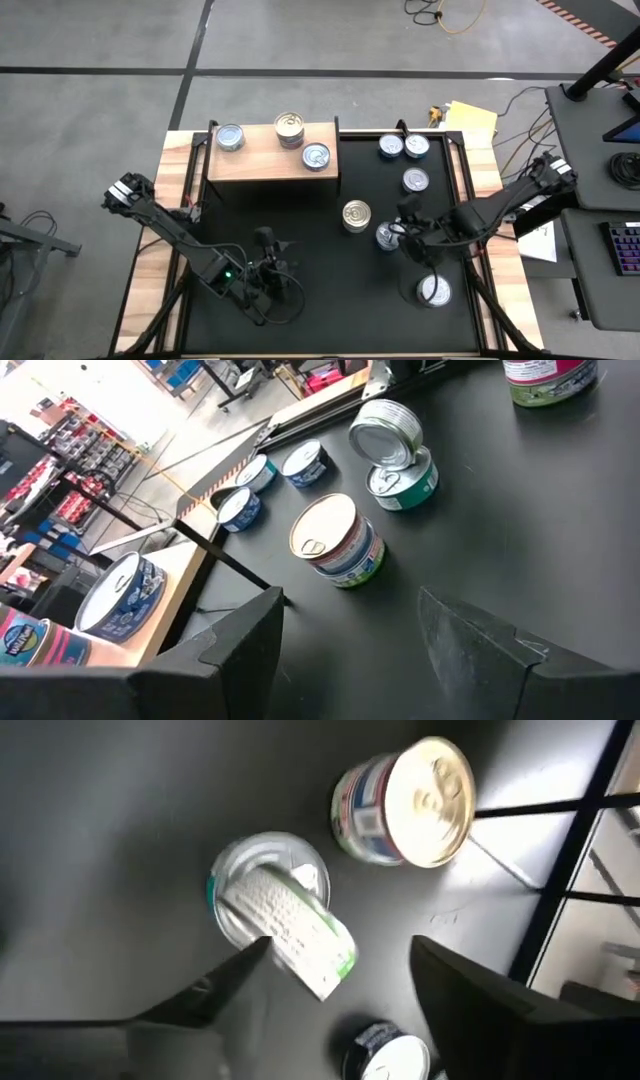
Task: Stack canned seafood by type on shelf
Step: Stack the green/white tuna can on top of the other green/white tuna can on the shelf
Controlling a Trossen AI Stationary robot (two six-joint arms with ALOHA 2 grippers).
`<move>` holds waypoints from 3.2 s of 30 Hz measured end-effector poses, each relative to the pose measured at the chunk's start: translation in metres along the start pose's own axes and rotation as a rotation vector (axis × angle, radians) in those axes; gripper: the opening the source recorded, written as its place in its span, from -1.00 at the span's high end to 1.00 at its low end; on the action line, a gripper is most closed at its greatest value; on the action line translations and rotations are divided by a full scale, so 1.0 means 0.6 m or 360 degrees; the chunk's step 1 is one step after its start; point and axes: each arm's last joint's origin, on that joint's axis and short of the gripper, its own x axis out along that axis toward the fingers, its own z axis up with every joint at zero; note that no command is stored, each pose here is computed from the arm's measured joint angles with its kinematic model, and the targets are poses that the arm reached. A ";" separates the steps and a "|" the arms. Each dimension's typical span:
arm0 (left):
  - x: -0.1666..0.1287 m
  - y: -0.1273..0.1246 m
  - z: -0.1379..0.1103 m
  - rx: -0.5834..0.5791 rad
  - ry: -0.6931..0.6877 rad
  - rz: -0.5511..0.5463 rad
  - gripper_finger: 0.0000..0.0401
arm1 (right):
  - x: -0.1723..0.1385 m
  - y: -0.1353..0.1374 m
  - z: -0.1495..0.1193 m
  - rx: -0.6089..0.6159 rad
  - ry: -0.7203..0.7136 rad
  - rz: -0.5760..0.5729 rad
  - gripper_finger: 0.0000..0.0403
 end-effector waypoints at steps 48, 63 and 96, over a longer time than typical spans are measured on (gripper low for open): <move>0.003 0.002 0.006 -0.0114 -0.0023 0.0001 -0.08 | 0.030 -0.078 0.036 0.0319 -0.0157 0.0237 0.38; 0.003 0.006 0.007 -0.0106 -0.0052 0.0123 -0.08 | 0.074 -0.077 0.072 0.0796 -0.1029 0.0318 0.38; -0.098 0.019 0.012 -0.0276 -0.0225 -0.0139 -0.08 | 0.177 -0.030 0.102 0.0891 -0.2322 0.0006 0.38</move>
